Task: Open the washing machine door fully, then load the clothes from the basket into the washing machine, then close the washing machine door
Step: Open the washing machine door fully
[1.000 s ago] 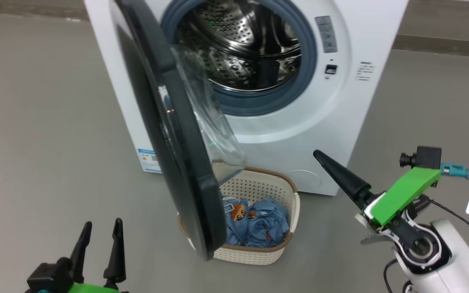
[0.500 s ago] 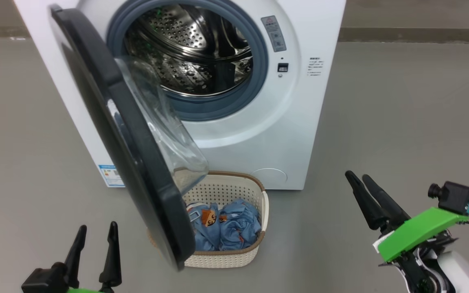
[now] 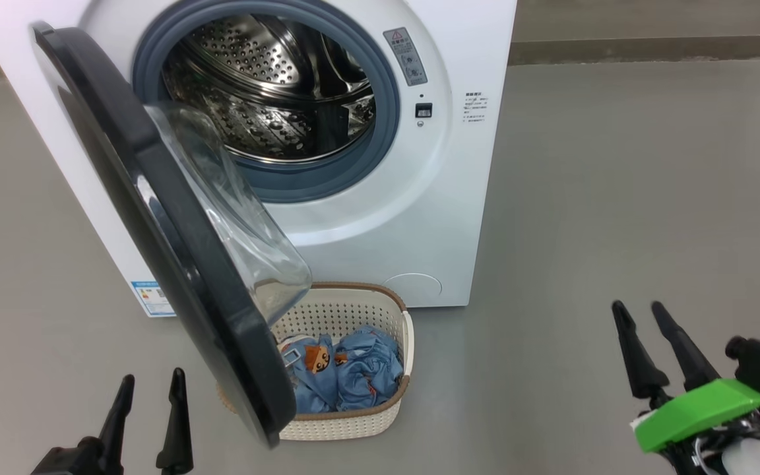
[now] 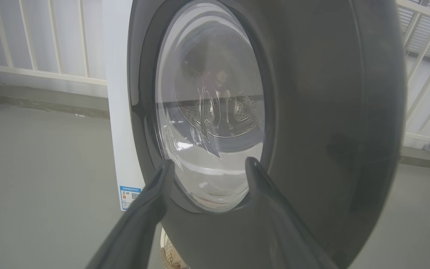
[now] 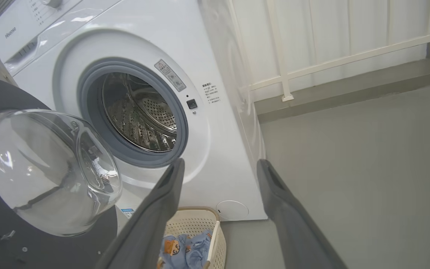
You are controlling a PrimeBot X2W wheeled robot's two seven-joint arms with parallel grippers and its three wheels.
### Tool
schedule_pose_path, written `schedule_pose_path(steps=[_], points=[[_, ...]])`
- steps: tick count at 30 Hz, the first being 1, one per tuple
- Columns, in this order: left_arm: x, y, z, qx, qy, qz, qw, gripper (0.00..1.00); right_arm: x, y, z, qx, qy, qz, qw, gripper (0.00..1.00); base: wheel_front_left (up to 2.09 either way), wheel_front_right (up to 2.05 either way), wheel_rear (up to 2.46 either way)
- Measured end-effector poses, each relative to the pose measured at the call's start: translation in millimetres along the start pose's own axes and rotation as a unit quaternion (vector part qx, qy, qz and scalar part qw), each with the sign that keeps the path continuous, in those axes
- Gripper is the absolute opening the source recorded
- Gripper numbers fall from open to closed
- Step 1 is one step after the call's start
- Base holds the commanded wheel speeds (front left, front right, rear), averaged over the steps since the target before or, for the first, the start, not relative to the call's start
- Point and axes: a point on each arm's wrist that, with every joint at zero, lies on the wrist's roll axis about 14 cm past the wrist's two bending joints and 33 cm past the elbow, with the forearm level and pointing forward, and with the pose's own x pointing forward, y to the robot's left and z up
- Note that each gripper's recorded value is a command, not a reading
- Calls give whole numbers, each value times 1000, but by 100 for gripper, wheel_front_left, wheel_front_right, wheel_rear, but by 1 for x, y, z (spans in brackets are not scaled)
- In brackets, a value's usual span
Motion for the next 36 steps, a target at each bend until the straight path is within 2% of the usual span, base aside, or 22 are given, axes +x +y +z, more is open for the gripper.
schedule_pose_path(steps=[8,36], points=[[2,-3,-1,3,2,-5,1000,100,-8,-16,-15,-52,16,-27,998,100,0,0,0],[3,-6,-5,19,10,-16,1000,100,-6,-7,-19,-71,12,-23,997,100,0,0,0]])
